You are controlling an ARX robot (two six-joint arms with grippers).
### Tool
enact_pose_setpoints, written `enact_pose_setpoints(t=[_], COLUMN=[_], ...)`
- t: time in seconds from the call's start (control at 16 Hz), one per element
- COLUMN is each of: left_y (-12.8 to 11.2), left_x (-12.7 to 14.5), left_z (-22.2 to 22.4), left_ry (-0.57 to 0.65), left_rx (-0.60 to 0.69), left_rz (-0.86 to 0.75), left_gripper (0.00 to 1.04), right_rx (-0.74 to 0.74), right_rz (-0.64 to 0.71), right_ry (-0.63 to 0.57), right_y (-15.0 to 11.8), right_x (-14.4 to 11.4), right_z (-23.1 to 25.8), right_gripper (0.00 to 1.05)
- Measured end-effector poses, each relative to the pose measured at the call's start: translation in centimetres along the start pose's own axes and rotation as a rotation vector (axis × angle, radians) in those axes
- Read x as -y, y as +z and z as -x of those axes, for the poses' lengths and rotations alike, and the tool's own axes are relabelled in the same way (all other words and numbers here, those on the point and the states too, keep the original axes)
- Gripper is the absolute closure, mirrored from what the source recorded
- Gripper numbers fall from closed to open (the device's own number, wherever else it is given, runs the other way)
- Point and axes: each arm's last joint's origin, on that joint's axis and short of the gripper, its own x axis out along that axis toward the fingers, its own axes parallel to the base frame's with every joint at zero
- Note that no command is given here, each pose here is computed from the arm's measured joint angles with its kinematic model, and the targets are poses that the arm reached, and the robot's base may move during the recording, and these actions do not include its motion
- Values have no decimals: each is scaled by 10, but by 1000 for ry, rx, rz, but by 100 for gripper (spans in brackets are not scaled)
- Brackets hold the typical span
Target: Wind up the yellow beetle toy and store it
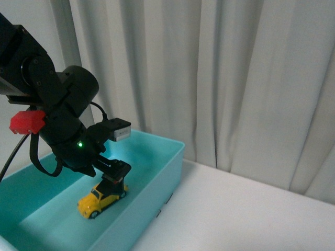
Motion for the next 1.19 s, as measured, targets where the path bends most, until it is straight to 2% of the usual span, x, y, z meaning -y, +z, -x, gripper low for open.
enact_pose_setpoints(t=[0.81, 0.94, 1.13, 1.19], left_y=[12, -2, -47, -55], left_x=[-5, 9, 26, 33], left_z=[81, 136, 169, 183], left_ry=[32, 49, 79, 155], left_rx=[270, 435, 527, 818], left_rz=[5, -25, -4, 9], left_gripper=[7, 7, 7, 16], right_rx=[0, 0, 0, 0], right_rz=[0, 0, 0, 0], right_ry=[0, 0, 0, 0], right_y=[0, 0, 0, 0], right_x=[0, 0, 0, 0], right_z=[0, 0, 0, 0], right_gripper=[7, 7, 7, 7])
